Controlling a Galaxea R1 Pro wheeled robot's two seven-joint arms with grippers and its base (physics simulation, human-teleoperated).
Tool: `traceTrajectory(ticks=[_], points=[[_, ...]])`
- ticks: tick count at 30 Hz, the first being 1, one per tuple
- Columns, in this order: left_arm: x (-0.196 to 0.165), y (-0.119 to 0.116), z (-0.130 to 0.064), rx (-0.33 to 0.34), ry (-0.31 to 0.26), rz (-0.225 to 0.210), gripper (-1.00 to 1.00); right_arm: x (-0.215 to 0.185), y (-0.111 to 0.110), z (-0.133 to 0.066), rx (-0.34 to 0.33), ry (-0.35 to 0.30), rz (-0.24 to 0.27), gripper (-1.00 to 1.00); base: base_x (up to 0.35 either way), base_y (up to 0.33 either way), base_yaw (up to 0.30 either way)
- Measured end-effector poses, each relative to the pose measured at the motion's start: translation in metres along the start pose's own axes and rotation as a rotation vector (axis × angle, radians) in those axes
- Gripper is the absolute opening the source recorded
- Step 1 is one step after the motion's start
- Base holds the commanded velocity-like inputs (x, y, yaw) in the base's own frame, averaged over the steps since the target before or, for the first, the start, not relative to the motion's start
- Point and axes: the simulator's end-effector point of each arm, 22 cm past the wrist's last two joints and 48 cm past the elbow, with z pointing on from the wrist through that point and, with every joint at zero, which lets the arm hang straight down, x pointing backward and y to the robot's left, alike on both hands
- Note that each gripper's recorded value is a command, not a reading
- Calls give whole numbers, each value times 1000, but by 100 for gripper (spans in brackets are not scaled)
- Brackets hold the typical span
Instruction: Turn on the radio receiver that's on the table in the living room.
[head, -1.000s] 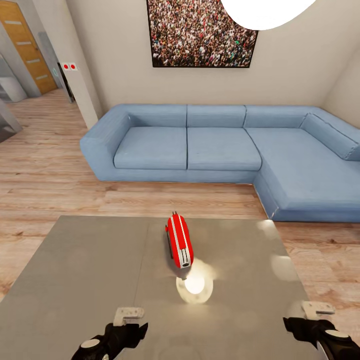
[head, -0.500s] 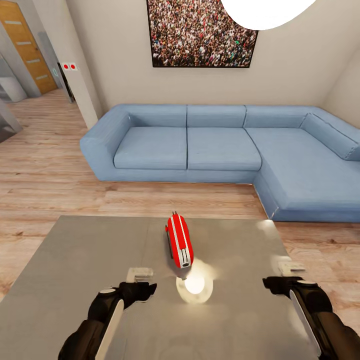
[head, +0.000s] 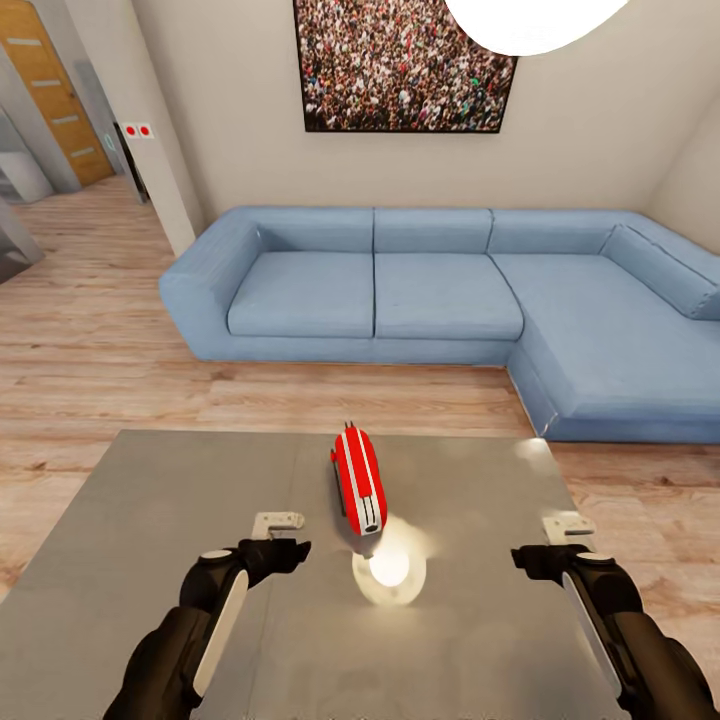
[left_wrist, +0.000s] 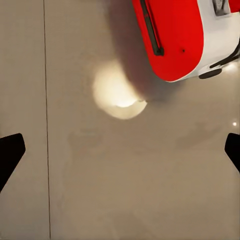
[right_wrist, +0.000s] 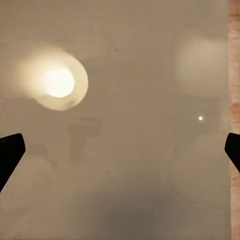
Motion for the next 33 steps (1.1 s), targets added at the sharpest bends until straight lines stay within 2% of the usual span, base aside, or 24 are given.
traceTrajectory(ticks=[16,26,33], points=[[7,6,7,-7,11,0,100,9,0,8,29,21,-8,100,0,0,0],[13,23,11,-30,23,12,100,16,8,13,46,36,-38,100,0,0,0],[18,41,12,-26,35,14,100,20,17,16,34,45,-39,100,0,0,0]])
